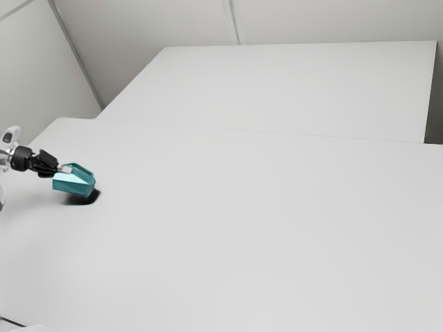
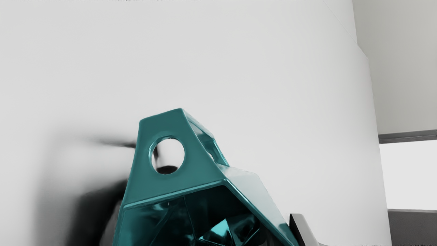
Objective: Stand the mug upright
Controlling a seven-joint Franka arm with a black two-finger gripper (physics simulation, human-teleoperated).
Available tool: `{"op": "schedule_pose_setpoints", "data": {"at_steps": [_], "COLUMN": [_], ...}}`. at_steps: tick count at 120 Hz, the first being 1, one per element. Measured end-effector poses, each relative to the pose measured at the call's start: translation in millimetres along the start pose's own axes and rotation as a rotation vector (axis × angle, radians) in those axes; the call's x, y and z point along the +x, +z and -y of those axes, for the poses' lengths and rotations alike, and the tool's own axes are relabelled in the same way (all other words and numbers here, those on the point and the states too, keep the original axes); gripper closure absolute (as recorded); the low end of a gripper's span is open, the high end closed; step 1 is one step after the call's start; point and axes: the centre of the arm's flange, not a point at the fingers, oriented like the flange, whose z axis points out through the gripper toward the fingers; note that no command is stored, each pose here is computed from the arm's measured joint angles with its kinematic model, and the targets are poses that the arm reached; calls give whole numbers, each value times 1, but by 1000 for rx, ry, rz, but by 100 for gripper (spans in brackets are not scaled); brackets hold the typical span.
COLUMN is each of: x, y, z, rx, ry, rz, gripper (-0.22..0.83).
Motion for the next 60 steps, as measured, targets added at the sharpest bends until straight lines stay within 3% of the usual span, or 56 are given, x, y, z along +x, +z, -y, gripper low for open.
{"op": "schedule_pose_setpoints", "data": {"at_steps": [19, 36, 60], "x": [3, 9, 30], "y": [-9, -17, 1], "z": [-18, -69, -195], "rx": [-5, 3, 143], "ry": [23, 67, 186], "rz": [3, 23, 197], "gripper": [77, 78, 79]}}
